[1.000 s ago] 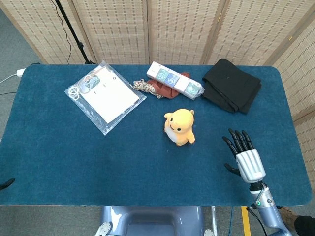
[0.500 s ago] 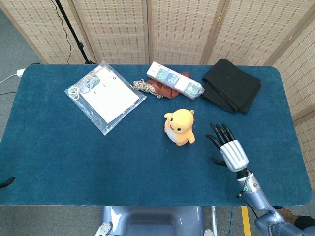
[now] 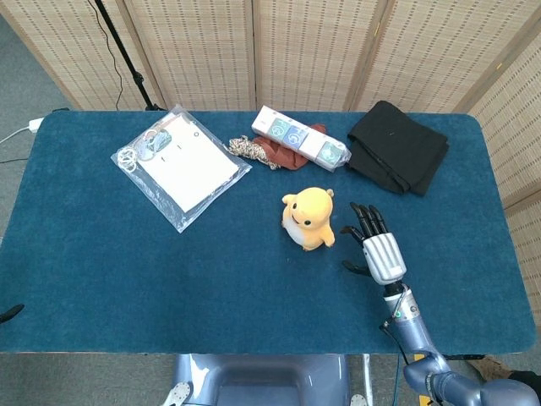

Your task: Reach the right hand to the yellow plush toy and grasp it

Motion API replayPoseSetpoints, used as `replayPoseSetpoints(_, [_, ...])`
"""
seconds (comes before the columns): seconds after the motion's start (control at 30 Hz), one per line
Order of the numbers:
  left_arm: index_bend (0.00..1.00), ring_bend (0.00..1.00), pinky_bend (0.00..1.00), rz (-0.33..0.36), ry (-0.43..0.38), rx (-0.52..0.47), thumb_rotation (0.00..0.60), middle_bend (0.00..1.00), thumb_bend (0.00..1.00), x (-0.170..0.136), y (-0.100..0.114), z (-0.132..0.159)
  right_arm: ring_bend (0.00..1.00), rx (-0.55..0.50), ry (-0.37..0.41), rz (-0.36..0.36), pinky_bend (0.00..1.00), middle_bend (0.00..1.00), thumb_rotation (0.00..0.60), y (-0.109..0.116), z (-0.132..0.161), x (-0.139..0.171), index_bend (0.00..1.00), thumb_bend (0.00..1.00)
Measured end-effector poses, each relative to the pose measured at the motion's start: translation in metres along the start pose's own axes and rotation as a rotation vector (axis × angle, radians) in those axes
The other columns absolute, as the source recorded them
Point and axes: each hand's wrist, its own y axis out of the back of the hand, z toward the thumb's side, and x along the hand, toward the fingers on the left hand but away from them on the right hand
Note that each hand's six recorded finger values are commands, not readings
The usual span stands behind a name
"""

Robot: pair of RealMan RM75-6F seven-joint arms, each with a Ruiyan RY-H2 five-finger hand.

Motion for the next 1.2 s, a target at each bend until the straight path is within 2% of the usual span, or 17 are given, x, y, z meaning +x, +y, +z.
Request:
replayPoseSetpoints(0.2, [0.0,0.0,0.0,0.002,0.001,-0.003,0.6,0.0,0.0,0.0,0.001,-0.001,0.0,-0.144,-0.105,0.016,0.0,0.0,0.6,-0.011,0.0,-0.005,0.39,0.0])
replayPoseSetpoints(0.4, [0.0,0.0,0.0,0.003,0.002,-0.005,0.6,0.0,0.0,0.0,0.002,-0.002,0.0,-0.262,-0.171,0.037,0.0,0.02,0.6,-0.015,0.008,-0.009,0.45,0.0])
replayPoseSetpoints(0.53, [0.0,0.0,0.0,0.005,0.003,-0.006,0.6,0.0,0.0,0.0,0.003,-0.003,0.0,-0.359,-0.216,0.056,0.0,0.03,0.6,-0.016,0.011,-0.011,0.49,0.0])
replayPoseSetpoints(0.8, [0.0,0.0,0.0,0.001,0.001,-0.003,0.6,0.0,0.0,0.0,0.001,-0.001,0.0,-0.514,-0.294,0.106,0.0,0.03,0.6,-0.009,0.018,-0.012,0.5,0.0])
replayPoseSetpoints(1.2, [0.0,0.0,0.0,0.0,0.004,-0.003,0.6,0.0,0.0,0.001,0.001,-0.002,0.0,-0.519,-0.424,0.146,0.0,0.03,0.6,-0.015,0.013,-0.018,0.5,0.0])
